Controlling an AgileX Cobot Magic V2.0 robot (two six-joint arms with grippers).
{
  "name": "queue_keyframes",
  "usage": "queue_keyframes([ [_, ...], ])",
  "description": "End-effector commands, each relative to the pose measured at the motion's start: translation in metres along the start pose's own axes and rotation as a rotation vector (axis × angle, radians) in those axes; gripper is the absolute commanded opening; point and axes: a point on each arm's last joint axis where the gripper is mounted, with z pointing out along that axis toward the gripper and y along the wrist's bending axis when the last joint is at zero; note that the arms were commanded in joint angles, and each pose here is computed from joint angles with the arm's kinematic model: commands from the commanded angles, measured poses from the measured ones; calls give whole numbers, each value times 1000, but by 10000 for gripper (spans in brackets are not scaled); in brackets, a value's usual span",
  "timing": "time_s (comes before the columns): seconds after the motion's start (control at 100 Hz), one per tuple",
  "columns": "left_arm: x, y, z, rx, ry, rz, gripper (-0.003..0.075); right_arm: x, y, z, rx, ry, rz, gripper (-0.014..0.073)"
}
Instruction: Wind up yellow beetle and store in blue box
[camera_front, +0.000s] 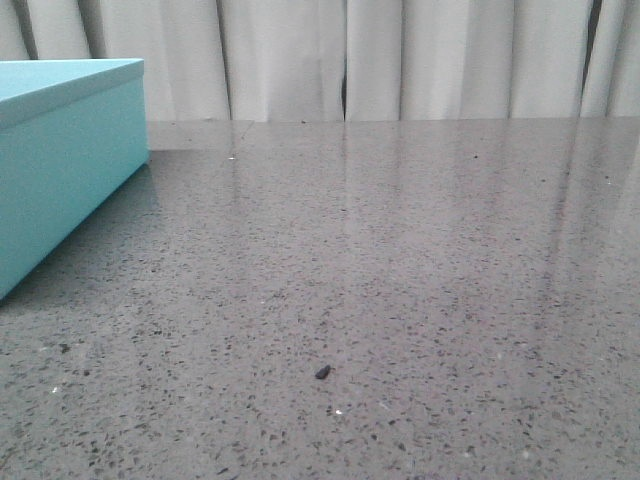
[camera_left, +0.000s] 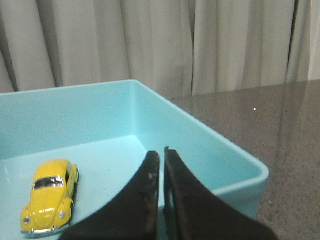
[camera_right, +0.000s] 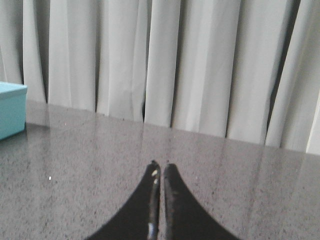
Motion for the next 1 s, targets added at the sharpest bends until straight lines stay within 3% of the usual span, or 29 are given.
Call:
queue_keyframes([
  [0.0,-21,0,1,2,-159,-21,-20,-19,-3,-2,28,-140,-16,-50],
  [0.15,-22,0,1,2,-161,-21,-20,-24,-4,-3,39,-194,-16,-50],
  [0.6,-21,0,1,2,-159,-21,-20,-23,-4,-3,36,-181,-16,-50],
  [0.86,11,1,-4,-7,-62,-27,-20,-6,-2,0,21,-93,30,-50],
  [0.99,23,7,-5,-71,15,-174,-20,16,0,1,40,102,22,-50],
])
